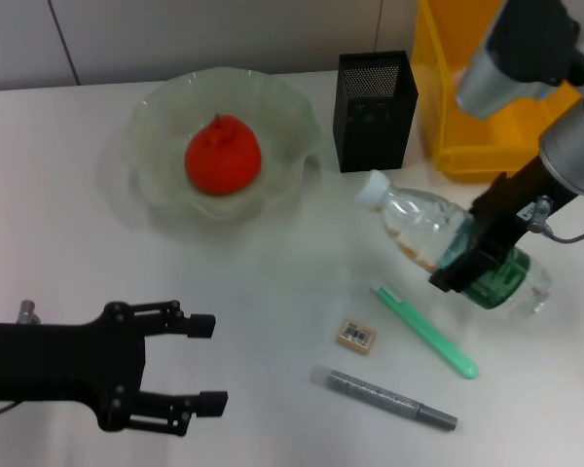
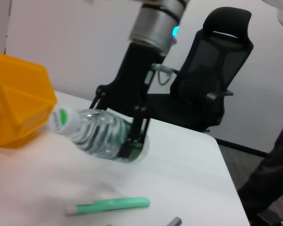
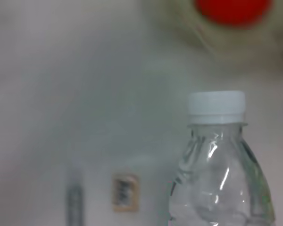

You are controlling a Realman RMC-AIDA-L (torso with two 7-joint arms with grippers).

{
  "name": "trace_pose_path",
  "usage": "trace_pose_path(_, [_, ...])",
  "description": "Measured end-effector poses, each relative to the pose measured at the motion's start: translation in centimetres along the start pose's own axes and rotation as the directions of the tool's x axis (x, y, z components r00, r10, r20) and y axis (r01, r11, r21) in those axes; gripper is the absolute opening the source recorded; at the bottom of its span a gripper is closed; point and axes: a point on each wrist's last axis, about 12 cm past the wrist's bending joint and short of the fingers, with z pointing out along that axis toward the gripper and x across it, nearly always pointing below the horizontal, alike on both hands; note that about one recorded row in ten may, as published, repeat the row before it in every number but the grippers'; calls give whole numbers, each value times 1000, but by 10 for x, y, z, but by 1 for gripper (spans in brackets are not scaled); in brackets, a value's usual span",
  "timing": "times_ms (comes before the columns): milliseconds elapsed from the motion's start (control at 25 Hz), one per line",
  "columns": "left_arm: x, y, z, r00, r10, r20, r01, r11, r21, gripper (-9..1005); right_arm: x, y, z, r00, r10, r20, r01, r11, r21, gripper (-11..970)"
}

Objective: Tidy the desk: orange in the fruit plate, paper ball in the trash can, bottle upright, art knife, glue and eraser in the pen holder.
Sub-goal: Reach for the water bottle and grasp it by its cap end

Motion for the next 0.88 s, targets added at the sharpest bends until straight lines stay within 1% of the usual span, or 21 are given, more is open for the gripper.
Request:
trace_pose_path(120, [-4,3,1,1000,10,23,-9,1000,-15,787,4,11,-10,991,-83,104,86,996,-23,766])
trace_pose_path(160, [-6,5,2,999,15,35,-14,1000,-23,787,10,17,-15,974,-137,181,145,989,-36,766])
trace_pose_path(200, [-8,6,2,999,17,39,-16,999,-28,786,10,17,-15,974,-137,181,145,989,-36,766])
trace_pose_path(320, [-15,12,3,998,13,56,-10,999,-42,785,18,21,-20,935,-187,301,211,976,-51,766])
trace_pose_path(360, [-17,14,3,998,9,63,-6,999,-46,785,23,22,-22,895,-209,393,253,965,-65,766])
trace_pose_path(400, [-20,17,2,997,2,75,2,999,-52,785,23,22,-22,895,-209,393,253,965,-65,766])
trace_pose_path(520, [-26,24,1,994,-9,106,17,997,-79,784,30,22,-21,827,-233,512,310,948,-68,766])
trace_pose_path(560, [-28,26,0,993,-11,117,22,996,-89,784,33,20,-17,788,-241,566,337,939,-70,766])
trace_pose_path(600, [-30,29,-1,991,-11,130,25,995,-100,783,33,20,-17,788,-241,566,337,939,-70,766])
trace_pose_path(680, [-33,31,-1,990,-6,144,22,994,-111,783,35,18,-9,762,-244,600,355,932,-71,766])
trace_pose_path(880, [-39,34,-1,987,-2,163,21,993,-117,782,36,10,11,744,-234,625,350,935,-66,766])
